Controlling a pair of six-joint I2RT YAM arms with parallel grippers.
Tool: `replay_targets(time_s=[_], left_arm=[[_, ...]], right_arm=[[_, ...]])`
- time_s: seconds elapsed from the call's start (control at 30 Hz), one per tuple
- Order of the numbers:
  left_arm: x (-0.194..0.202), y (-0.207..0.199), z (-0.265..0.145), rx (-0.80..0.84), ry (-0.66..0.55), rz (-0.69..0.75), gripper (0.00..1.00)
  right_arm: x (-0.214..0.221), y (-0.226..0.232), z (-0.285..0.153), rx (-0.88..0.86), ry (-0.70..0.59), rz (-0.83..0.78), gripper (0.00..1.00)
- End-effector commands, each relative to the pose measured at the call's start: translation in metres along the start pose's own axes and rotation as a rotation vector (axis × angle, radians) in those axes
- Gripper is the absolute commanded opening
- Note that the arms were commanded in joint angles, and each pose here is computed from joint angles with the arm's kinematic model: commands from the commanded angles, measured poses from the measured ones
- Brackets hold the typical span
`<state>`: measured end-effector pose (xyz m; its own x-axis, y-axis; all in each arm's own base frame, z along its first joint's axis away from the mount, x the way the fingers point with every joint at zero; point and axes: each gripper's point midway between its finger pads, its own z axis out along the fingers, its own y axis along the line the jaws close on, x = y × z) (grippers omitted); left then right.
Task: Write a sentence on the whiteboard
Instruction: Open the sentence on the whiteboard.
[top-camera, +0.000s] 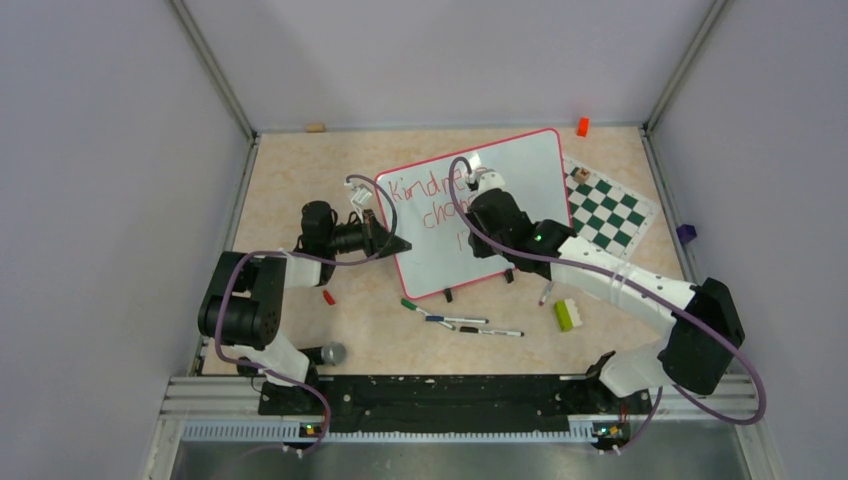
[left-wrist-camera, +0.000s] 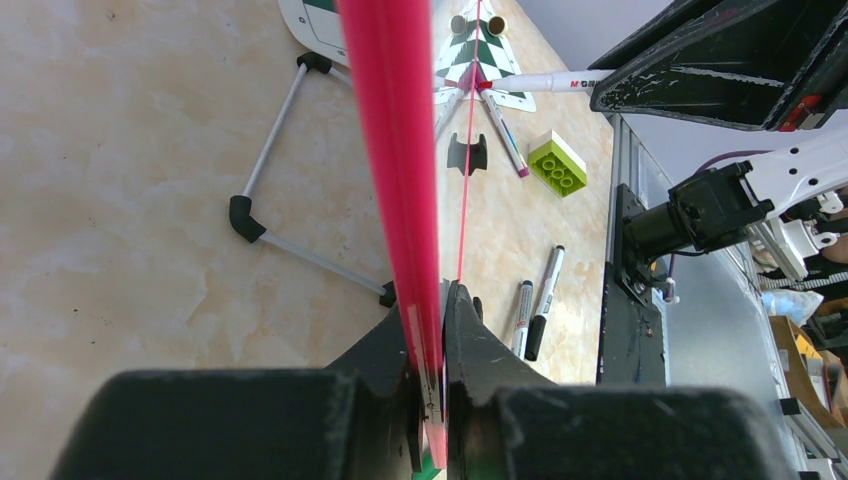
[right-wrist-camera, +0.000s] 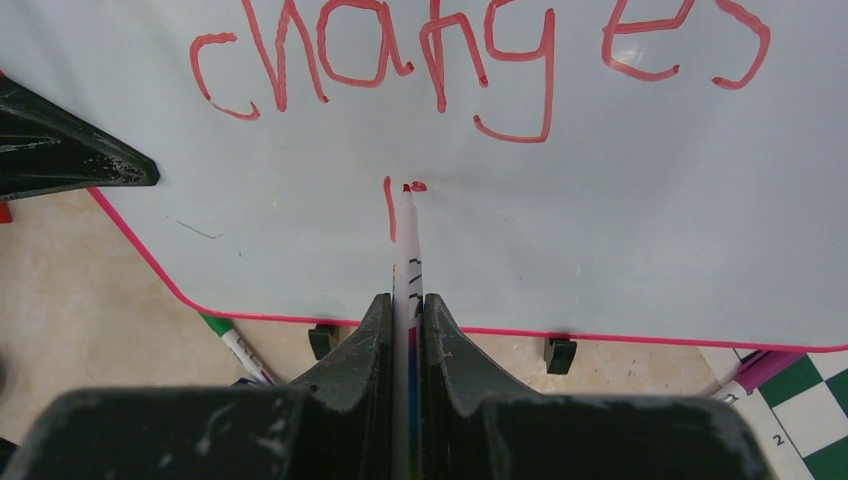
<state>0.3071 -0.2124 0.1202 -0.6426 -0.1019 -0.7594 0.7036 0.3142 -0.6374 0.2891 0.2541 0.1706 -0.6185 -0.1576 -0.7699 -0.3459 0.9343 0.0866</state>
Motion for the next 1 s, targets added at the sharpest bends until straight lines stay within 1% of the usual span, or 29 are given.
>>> replay_targets(time_s=[0.0,0.5,0.97], left_arm=[[0.026,0.046,-0.004,-0.199,0.018,-0.029,0.00],[0.026,0.047,-0.004,-0.200,0.018,-0.030,0.00],[0.027,0.047,-0.004,-0.201,0.019,-0.031,0.00]], right_arm=[[-0.012,-0.001,-0.006,-0.009,-0.036,0.013,0.00],[0.004,-0.010,0.002,0.033,0.006,-0.006,0.00],[0.007,-0.007,0.014,0.036,0.017,-0.013,0.00]])
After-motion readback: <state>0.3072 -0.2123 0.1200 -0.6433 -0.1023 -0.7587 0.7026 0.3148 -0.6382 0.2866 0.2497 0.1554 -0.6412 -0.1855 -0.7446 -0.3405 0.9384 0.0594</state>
